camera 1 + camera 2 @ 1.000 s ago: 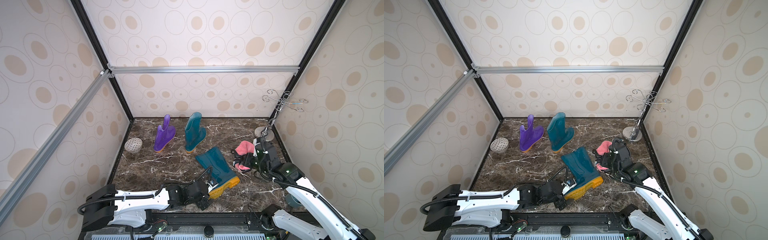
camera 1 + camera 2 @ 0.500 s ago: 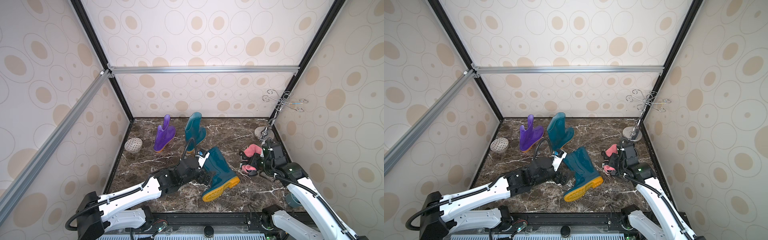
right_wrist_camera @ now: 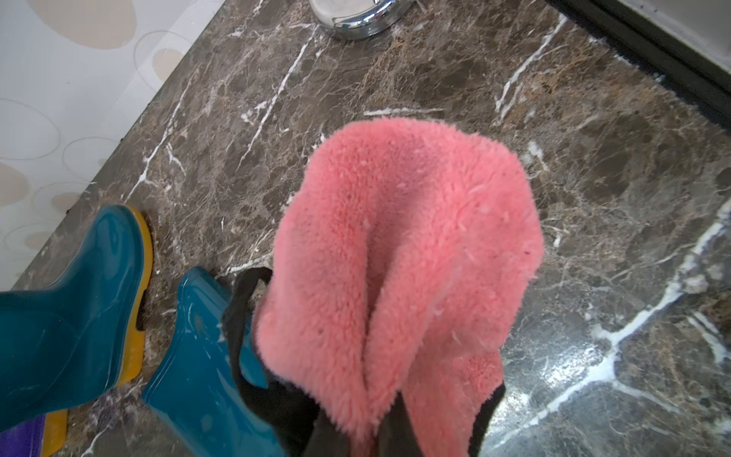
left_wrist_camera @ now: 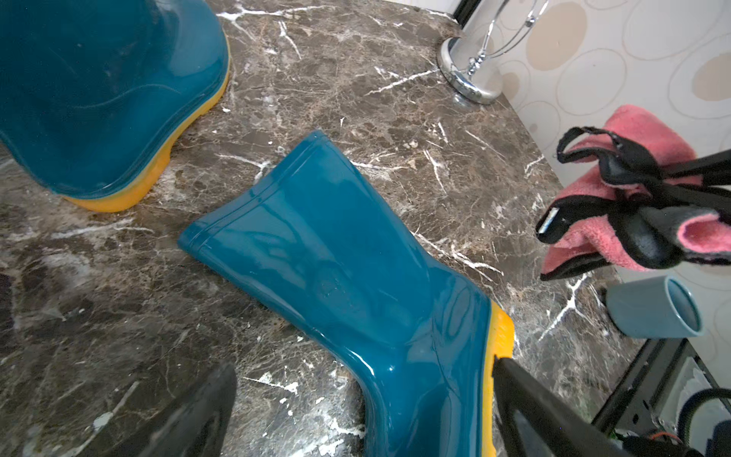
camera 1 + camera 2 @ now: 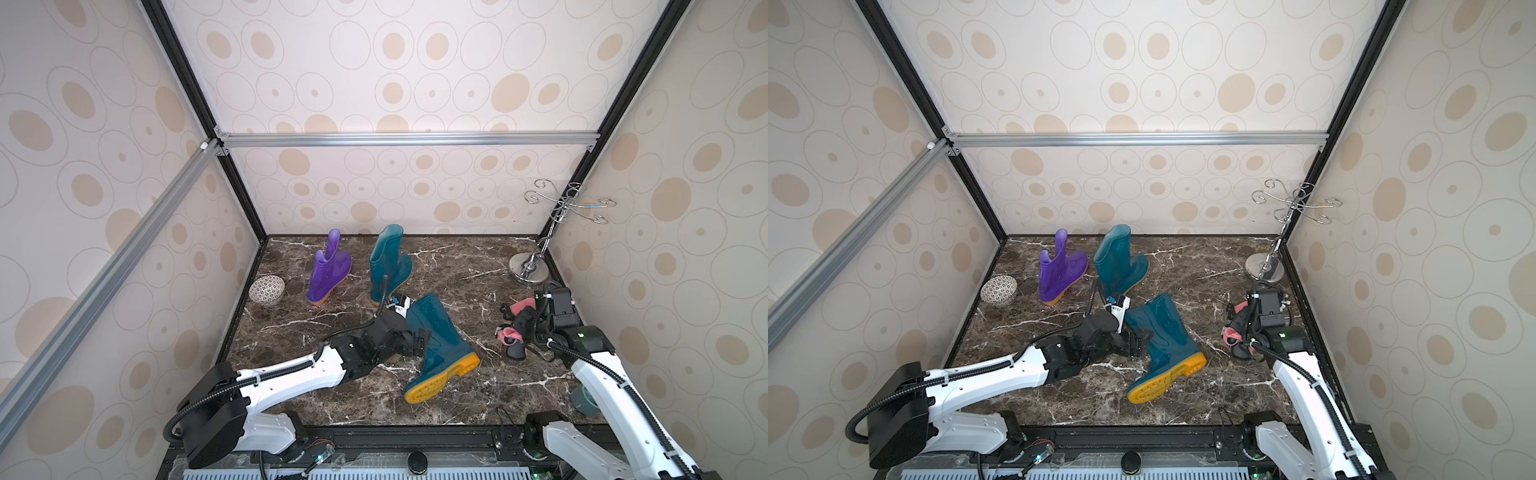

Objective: Wipe the rubber boots with a cloth
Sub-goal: Place the cleaning item at the center of the board.

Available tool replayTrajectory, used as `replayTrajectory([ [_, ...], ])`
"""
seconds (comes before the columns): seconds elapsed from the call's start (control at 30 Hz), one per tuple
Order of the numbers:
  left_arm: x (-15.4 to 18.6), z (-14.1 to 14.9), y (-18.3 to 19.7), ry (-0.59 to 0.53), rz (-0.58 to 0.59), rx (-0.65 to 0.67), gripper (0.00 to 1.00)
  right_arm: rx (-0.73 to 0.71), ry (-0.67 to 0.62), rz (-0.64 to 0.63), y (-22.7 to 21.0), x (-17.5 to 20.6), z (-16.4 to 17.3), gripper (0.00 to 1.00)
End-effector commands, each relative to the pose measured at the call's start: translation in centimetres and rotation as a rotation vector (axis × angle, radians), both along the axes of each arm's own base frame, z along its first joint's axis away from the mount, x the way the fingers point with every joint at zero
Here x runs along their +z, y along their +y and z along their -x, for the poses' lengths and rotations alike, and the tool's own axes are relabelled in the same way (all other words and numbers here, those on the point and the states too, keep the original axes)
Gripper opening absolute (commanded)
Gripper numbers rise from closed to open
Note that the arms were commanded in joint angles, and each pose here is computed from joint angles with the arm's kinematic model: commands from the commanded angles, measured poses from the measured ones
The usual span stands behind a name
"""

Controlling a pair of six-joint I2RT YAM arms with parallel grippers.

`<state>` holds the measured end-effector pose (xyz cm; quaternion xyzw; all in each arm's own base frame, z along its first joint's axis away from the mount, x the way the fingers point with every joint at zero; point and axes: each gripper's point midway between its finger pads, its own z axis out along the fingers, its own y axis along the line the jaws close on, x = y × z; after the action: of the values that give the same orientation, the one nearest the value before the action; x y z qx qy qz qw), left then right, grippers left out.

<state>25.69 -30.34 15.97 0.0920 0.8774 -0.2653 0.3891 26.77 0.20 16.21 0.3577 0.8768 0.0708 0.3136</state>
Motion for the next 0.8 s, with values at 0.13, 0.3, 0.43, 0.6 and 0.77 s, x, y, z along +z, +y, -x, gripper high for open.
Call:
replayTrajectory([
  [0.13,-0.3,-0.9,0.7,0.010,0.038,0.052,1.00,-0.134,0.119,-0.039,-1.7,-4.0,-0.8,0.35],
  [0.3,-1.0,-0.5,1.2,0.023,0.034,0.050,1.00,-0.164,0.138,-0.049,-2.4,-4.5,-0.5,0.62],
  [0.43,-1.7,-0.4,1.5,0.032,0.026,0.059,1.00,-0.181,0.132,-0.031,-2.8,-3.8,-0.1,0.82],
  [0.6,-2.1,-0.5,1.3,0.041,0.023,0.061,1.00,-0.198,0.106,0.001,-3.5,-1.7,0.2,0.98],
  [0.77,-1.5,-0.7,0.3,0.035,0.033,0.020,1.00,-0.234,0.133,0.000,-3.7,0.4,1.7,0.99],
])
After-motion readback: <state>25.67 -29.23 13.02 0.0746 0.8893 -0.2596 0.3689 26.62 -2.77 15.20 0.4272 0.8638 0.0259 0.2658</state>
